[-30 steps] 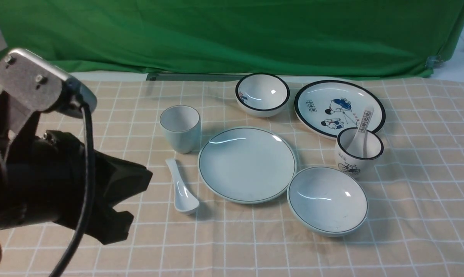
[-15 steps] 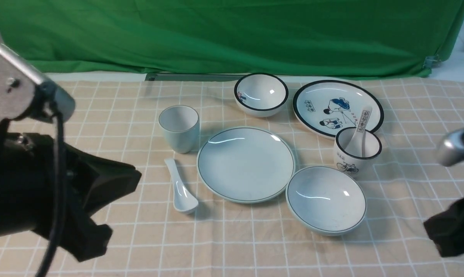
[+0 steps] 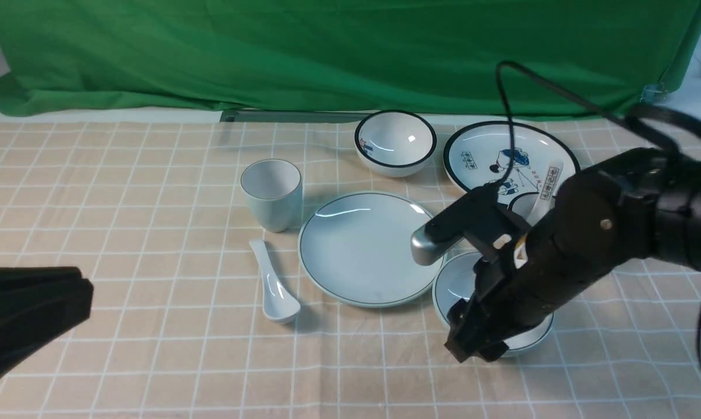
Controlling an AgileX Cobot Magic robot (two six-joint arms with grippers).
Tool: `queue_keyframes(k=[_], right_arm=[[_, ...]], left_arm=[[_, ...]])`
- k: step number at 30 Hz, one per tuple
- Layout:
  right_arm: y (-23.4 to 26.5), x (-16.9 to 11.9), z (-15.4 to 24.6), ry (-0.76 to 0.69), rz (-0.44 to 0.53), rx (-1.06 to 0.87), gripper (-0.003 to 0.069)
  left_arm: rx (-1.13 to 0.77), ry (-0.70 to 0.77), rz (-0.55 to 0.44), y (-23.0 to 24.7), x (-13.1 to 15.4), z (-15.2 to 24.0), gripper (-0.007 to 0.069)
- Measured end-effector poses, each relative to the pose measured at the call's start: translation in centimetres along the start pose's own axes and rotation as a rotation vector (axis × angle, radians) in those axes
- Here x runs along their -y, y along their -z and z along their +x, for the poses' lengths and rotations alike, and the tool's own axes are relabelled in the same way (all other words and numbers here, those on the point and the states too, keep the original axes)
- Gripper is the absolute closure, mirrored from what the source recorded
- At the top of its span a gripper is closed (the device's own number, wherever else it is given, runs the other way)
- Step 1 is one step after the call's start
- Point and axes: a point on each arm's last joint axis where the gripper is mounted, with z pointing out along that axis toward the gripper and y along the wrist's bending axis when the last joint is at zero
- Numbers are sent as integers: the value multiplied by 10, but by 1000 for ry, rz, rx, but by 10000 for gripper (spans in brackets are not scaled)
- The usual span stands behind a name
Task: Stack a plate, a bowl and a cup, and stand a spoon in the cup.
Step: Use the right arm to grab a blue rice bowl, then use the right arm to put the blue rice bowl into the blue large plate in the middle
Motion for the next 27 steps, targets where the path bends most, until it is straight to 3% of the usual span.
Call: queue_keyframes(k=[3,7,15,21,27], right_arm=[[-16,3,-4,24,14,-31,216],[-37,6,-5,62,25,-85,347],[-18,-1,-12,119,50,-62,545],[32,-44,-32,142,0,1,574],[43,-53,-69,179,12,181,574]], left_arm=[[-15,17,5,0,0,1,604],[-41,29,13,0,1,4,604],[-48,35,16,0,2,4,604],[-52,25,5,0,1,5,604],[-64,5,-13,0,-1,6,604]])
